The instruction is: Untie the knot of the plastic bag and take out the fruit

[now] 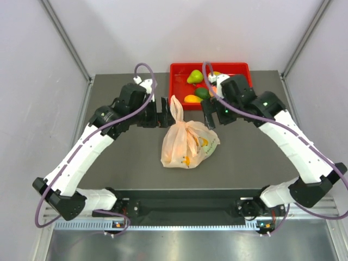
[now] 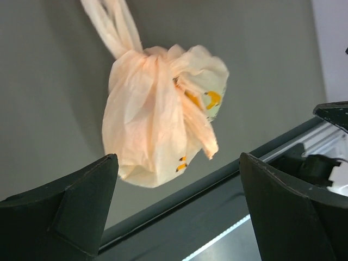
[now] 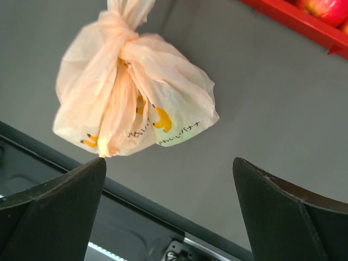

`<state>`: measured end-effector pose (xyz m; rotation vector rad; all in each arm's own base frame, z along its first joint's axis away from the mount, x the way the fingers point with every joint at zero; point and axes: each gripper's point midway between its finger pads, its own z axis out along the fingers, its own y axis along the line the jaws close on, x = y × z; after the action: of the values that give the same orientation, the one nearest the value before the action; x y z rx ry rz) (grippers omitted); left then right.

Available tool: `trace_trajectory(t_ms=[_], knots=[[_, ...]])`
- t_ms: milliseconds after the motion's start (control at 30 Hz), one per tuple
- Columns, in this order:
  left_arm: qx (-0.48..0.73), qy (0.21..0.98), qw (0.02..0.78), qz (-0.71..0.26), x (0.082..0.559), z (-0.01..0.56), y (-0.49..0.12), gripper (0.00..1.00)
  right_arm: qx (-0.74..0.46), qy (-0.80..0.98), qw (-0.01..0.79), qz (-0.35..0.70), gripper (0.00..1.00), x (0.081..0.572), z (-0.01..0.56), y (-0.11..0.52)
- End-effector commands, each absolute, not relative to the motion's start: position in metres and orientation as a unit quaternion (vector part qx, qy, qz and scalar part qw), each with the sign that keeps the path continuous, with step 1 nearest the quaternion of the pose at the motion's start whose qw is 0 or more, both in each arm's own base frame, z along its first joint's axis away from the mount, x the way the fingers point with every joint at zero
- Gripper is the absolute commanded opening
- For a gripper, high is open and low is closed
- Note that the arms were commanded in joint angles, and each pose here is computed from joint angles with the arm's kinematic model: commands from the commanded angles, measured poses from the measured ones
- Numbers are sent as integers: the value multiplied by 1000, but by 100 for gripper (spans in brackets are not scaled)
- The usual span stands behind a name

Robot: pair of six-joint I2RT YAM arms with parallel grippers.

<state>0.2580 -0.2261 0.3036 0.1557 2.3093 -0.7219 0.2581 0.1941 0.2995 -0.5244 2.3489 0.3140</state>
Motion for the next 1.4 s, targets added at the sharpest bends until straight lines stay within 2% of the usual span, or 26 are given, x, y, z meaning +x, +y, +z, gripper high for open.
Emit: trace_trajectory(t_ms=[0, 300, 433, 633, 700, 733, 800, 833, 867, 900, 1133, 1367], knots=[[83, 908, 342, -225, 248, 283, -213, 97, -248, 902, 344, 77, 100, 261, 275, 204], [99, 910, 328, -236, 242, 251, -222, 96, -274, 896, 343, 68, 98, 302, 225, 256], [106, 915, 322, -219, 251, 238, -227, 96, -267, 892, 362, 42, 95, 328, 221, 265], [101, 913, 334, -211, 264, 230, -231, 95, -269, 902, 337, 23, 88, 347, 189, 271], [102, 915, 329, -209, 265, 225, -232, 95, -270, 904, 331, 28, 74, 350, 181, 273], [102, 915, 329, -209, 267, 222, -234, 95, -271, 906, 322, 39, 55, 348, 175, 275], [102, 919, 322, -205, 268, 214, -235, 94, -265, 911, 312, 53, 36, 349, 171, 274], [102, 919, 321, -205, 268, 213, -235, 93, -265, 912, 308, 55, 13, 348, 170, 271], [101, 920, 319, -203, 268, 210, -236, 93, -263, 913, 308, 58, 4, 347, 172, 269], [102, 921, 317, -203, 270, 209, -237, 93, -261, 912, 310, 62, 0, 346, 174, 267], [107, 917, 335, -188, 289, 206, -243, 92, -302, 871, 301, 245, 0, 289, 213, 299], [112, 925, 326, -159, 304, 185, -252, 89, -306, 841, 296, 333, 0, 249, 243, 305]])
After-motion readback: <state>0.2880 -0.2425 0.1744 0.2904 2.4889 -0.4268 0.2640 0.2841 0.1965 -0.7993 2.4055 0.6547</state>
